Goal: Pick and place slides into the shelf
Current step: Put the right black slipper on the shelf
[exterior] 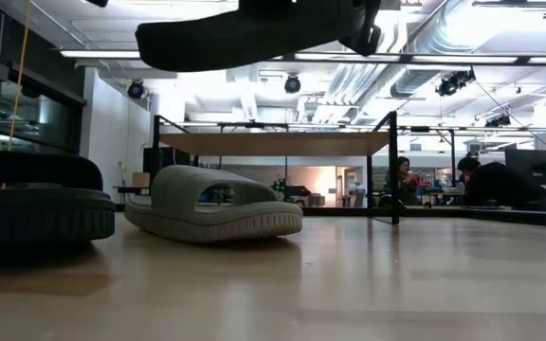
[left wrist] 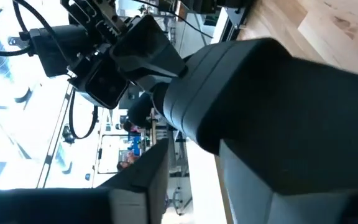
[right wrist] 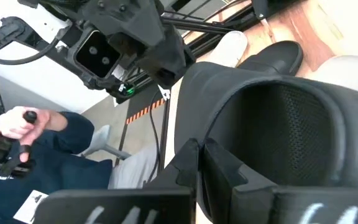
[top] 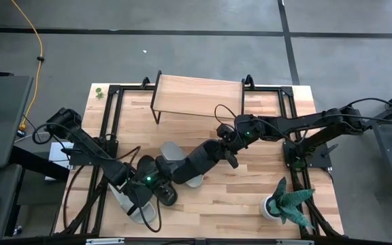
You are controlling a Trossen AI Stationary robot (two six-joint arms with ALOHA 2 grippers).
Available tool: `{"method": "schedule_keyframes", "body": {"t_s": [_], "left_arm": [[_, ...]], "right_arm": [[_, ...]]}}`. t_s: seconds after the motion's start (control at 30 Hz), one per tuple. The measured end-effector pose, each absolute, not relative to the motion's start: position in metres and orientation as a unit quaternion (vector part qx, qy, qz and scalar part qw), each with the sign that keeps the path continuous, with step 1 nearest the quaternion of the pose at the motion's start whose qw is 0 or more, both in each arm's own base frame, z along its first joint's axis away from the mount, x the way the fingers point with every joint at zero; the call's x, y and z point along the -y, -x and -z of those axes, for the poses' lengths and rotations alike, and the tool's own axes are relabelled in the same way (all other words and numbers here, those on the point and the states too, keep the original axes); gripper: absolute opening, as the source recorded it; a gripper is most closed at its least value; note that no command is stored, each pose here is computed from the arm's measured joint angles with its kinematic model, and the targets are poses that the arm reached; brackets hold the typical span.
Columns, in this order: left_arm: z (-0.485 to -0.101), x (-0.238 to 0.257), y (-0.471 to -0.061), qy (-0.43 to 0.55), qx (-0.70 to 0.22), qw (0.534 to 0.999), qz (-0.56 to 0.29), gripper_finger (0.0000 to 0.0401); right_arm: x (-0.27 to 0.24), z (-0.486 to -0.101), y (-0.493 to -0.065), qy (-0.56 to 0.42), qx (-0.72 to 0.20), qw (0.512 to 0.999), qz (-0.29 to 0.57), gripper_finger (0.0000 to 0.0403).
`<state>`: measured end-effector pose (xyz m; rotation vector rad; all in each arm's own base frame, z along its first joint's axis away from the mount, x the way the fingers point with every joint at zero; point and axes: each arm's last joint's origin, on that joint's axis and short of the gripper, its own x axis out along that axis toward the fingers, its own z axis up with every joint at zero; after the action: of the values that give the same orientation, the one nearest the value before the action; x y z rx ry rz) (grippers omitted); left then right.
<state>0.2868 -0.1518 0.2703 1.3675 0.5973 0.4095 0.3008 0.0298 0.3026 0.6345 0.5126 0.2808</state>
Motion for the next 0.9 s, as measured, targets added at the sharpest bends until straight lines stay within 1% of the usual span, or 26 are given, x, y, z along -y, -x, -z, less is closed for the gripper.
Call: {"method": "schedule_keyframes", "body": {"t_s": [0.13,0.23,0.37,0.63,0.9], "left_arm": [[-0.272,0.153,-0.288,-0.622,-0.264,0.714,-0.182,0.0173],[-0.272,0.153,-0.288,-0.627,-0.26,0.716,-0.167,0.0183],[-0.274,0.154,-0.289,-0.621,-0.25,0.723,-0.168,0.0177],[-0.276,0.148,-0.294,-0.626,-0.247,0.721,-0.166,0.0154],[-0.276,0.135,-0.303,-0.62,-0.246,0.728,-0.157,0.015]], "right_arm": [[-0.03,-0.304,-0.301,-0.307,-0.241,0.91,-0.139,0.0],[-0.03,-0.305,-0.302,-0.306,-0.236,0.911,-0.141,0.0],[-0.03,-0.306,-0.302,-0.306,-0.232,0.912,-0.142,0.0],[-0.031,-0.31,-0.304,-0.304,-0.209,0.917,-0.153,0.0],[-0.035,-0.305,-0.308,-0.304,-0.216,0.914,-0.16,0.0]]}}
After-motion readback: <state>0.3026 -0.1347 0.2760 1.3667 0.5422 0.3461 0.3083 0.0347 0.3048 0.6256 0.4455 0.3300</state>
